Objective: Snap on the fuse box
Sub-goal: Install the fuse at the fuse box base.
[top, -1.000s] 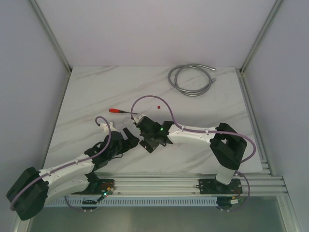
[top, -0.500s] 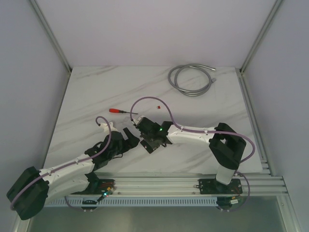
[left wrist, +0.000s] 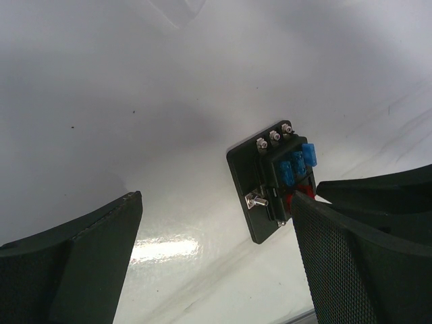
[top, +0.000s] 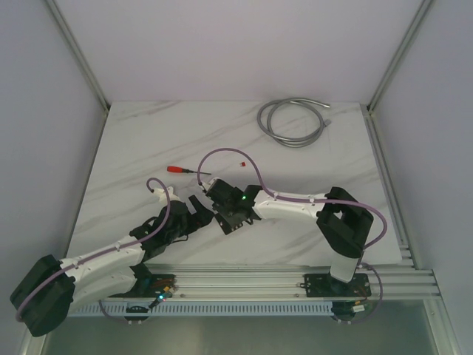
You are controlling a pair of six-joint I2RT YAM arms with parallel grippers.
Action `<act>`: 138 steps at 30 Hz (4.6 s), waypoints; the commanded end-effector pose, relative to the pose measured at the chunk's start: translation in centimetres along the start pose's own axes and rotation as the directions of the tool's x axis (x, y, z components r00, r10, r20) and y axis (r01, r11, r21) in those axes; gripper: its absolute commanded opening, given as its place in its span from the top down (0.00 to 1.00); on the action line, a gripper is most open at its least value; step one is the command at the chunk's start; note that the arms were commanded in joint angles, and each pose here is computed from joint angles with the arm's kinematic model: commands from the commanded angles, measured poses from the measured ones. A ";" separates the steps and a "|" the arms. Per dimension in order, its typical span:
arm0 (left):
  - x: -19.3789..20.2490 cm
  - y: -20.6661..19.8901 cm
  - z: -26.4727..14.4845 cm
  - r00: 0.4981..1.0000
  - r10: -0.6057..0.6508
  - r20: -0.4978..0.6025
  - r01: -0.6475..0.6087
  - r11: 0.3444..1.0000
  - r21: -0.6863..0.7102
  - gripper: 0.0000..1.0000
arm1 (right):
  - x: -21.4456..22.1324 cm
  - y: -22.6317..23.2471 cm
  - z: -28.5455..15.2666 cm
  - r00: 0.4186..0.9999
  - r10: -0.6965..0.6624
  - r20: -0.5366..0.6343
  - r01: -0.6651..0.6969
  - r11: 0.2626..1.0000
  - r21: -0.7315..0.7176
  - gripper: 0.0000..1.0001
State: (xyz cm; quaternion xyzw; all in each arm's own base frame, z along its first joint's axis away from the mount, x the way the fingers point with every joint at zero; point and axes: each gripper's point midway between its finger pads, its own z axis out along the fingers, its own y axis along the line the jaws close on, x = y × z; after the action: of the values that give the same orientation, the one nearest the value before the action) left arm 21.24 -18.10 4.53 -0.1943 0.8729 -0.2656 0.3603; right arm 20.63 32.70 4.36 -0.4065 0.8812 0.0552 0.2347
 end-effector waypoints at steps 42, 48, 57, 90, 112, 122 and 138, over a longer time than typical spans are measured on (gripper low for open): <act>4.5 -3.8 1.8 0.985 -0.037 -0.171 0.060 0.990 0.128 0.46 | 0.1 -0.1 0.2 0.986 0.160 0.040 -0.161 0.986 0.029 0.93; 4.9 -3.9 1.9 0.983 -0.045 -0.176 0.069 0.989 0.130 0.53 | 1.0 -0.4 0.6 0.984 0.177 0.018 -0.178 0.983 0.039 0.96; 5.8 -4.3 2.2 0.979 -0.039 -0.200 0.067 0.988 0.137 0.57 | 3.3 -0.4 1.6 0.984 0.176 -0.040 -0.174 0.984 0.043 1.00; 5.7 -4.1 2.3 0.982 -0.038 -0.183 0.061 0.991 0.122 0.60 | 12.1 -1.9 3.8 0.919 0.117 -0.376 -0.065 0.987 0.149 1.00; 5.5 -3.7 2.4 0.985 -0.039 -0.170 0.057 0.993 0.107 0.60 | 15.0 -1.4 5.7 0.864 0.073 -0.499 -0.029 0.995 0.096 1.00; 5.1 -3.8 2.1 0.987 -0.034 -0.155 0.051 0.993 0.107 0.59 | 9.7 -1.4 2.1 0.946 0.155 -0.284 -0.129 0.986 0.108 1.00; 4.7 -4.6 1.6 0.987 -0.013 -0.159 0.034 0.991 0.131 0.54 | 0.7 -1.2 -2.8 0.974 0.220 0.051 -0.220 0.975 -0.002 0.71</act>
State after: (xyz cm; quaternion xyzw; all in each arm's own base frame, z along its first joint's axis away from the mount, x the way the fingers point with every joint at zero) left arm 19.73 -24.28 3.08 -0.1705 0.8774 -0.3387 0.2940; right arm 19.98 30.60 4.78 -0.3113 0.9179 0.0735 0.2350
